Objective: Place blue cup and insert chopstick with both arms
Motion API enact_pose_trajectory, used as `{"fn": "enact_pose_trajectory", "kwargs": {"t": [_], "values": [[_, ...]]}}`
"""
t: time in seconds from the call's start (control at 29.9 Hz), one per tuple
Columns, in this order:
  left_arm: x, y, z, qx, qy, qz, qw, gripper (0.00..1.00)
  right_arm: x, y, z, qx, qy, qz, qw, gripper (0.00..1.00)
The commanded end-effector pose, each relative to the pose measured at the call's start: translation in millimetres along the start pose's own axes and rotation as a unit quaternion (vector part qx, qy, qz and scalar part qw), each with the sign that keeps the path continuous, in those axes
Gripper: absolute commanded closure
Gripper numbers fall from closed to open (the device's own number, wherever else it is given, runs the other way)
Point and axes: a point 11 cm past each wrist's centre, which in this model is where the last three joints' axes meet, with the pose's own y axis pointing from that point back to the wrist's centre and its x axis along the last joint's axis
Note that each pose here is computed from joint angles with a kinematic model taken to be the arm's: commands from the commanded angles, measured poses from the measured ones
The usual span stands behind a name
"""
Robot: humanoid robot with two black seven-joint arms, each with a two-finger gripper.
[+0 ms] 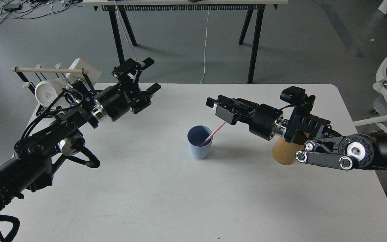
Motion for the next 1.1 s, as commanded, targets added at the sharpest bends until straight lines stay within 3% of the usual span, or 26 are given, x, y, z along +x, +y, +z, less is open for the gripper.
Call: {"fn": "enact_pose_trajectory", "kwargs": {"t": [0.0, 0.13, 0.3, 0.63, 1.07], "values": [[1, 0, 1, -0.001, -0.001, 0.001, 1.000, 0.04, 35, 13, -6, -0.014, -0.070, 0.070, 0.995, 0.22], [4, 0, 4, -0.008, 0.006, 0.007, 1.000, 0.04, 79, 32, -4, -0.045, -0.192, 0.172, 0.965, 0.22], [18, 5, 18, -0.023, 0.015, 0.027, 0.999, 0.04, 107, 47, 3, -0.062, -0.354, 0.265, 0.895, 0.13], [59, 32, 48, -0.069, 0.040, 0.091, 0.993, 0.04, 70, 64, 7, 0.084, -0.597, 0.129, 0.788, 0.01], [68, 39, 57, -0.085, 0.041, 0.107, 0.990, 0.04, 90, 46, 10, 0.120, -0.618, 0.213, 0.748, 0.01]]}}
